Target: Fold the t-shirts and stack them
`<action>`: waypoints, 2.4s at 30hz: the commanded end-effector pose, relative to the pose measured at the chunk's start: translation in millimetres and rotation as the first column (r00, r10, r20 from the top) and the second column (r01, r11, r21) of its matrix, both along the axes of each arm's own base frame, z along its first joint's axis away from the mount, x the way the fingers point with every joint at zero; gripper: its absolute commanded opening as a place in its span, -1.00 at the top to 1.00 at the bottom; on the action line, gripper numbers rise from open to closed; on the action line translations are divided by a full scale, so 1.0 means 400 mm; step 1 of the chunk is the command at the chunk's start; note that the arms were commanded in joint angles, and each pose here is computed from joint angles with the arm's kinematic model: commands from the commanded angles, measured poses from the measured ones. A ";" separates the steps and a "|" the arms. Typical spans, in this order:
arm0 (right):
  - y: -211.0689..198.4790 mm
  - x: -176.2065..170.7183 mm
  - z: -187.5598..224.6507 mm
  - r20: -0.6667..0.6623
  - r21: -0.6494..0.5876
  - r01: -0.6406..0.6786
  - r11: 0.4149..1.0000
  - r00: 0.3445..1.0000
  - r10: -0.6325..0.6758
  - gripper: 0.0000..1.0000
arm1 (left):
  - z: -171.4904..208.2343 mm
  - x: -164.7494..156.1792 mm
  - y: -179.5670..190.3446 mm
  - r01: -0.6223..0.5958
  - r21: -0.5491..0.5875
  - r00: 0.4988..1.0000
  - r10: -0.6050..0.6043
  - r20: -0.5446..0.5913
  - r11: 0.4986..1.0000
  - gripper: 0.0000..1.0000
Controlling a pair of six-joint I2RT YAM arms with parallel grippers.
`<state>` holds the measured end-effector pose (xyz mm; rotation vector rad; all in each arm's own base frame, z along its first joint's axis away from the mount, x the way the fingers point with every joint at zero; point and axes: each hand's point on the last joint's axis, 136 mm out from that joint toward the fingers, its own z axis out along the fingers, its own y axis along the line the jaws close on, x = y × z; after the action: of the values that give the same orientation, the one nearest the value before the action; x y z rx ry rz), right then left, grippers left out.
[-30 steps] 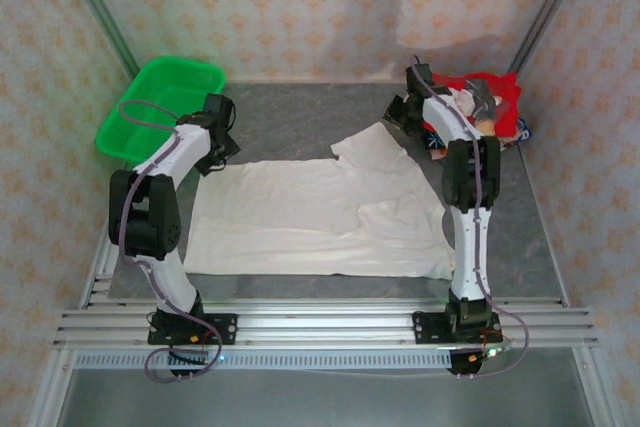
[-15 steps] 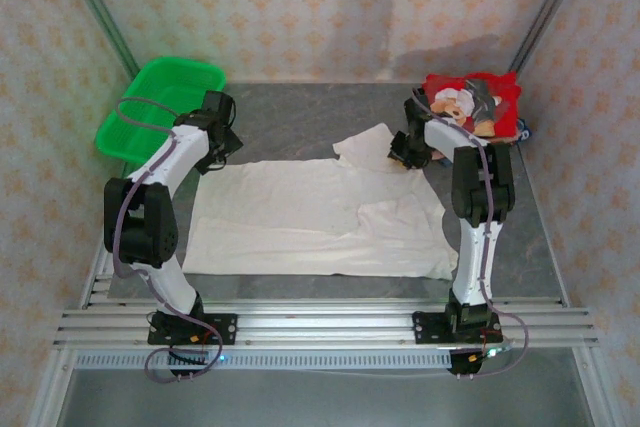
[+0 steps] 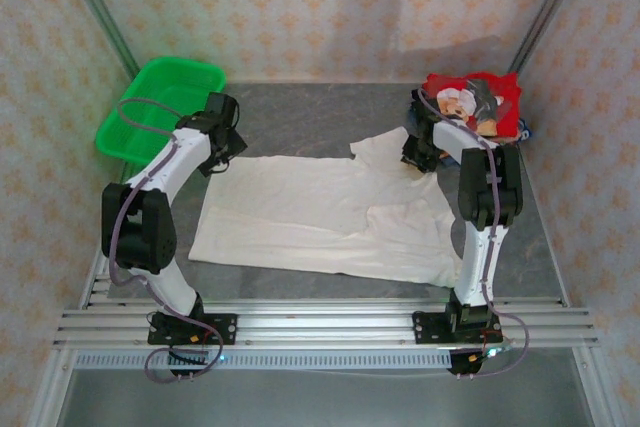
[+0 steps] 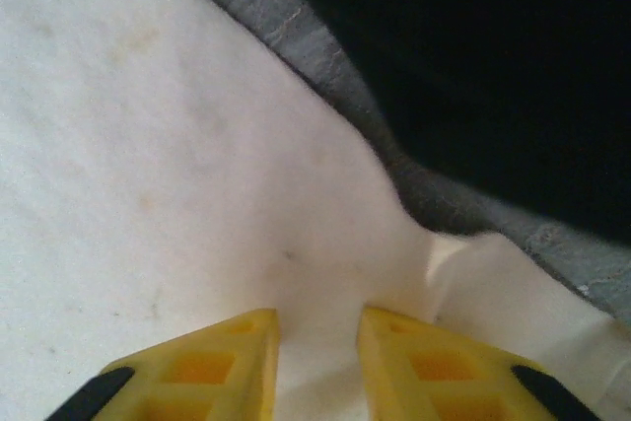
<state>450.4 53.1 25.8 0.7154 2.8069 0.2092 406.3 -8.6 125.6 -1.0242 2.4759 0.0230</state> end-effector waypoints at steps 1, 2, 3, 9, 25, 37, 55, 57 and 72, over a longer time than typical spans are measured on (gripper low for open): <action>-0.029 0.006 0.031 0.008 -0.017 0.013 1.000 1.000 -0.013 0.30 | -0.044 -0.007 -0.014 0.013 0.001 0.999 -0.013 -0.051 1.000 -0.59; -0.019 0.021 0.054 0.038 0.006 0.010 1.000 0.999 -0.011 0.27 | -0.050 0.000 -0.019 0.023 0.003 0.998 -0.023 -0.059 1.000 -0.59; -0.007 0.037 0.081 0.072 0.034 0.000 0.999 0.997 -0.003 0.23 | -0.061 0.006 -0.019 0.033 0.012 0.996 -0.032 -0.080 0.999 -0.59; 0.054 0.104 0.190 0.158 0.136 -0.062 0.989 0.987 0.041 0.14 | -0.112 0.037 0.000 0.062 0.085 0.982 -0.045 -0.181 0.994 -0.58; 0.105 0.237 0.270 0.259 0.193 -0.144 0.971 0.962 0.091 0.08 | -0.202 0.129 0.096 -0.020 0.182 0.968 0.064 -0.241 0.983 -0.45; 0.091 0.231 0.255 0.247 0.171 -0.154 0.973 0.963 0.109 0.07 | -0.272 0.160 0.111 -0.054 0.153 0.966 0.090 -0.241 0.987 -0.26; 0.081 0.274 0.132 0.147 -0.035 -0.235 0.971 0.960 0.238 0.07 | -0.292 0.125 0.098 -0.011 0.128 0.962 0.045 -0.270 0.992 1.00; 0.094 0.279 0.119 0.142 -0.064 -0.249 0.966 0.956 0.256 0.07 | -0.294 0.111 0.097 -0.008 0.124 0.961 0.042 -0.274 0.992 1.00; 0.069 0.329 0.075 0.131 -0.287 -0.216 0.933 0.956 0.262 0.07 | -0.305 0.068 0.088 0.019 0.109 0.953 0.015 -0.302 0.994 1.00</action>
<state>572.2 96.6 50.6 0.2731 2.7241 0.0382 459.8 24.9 22.7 -1.0329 2.6072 0.2864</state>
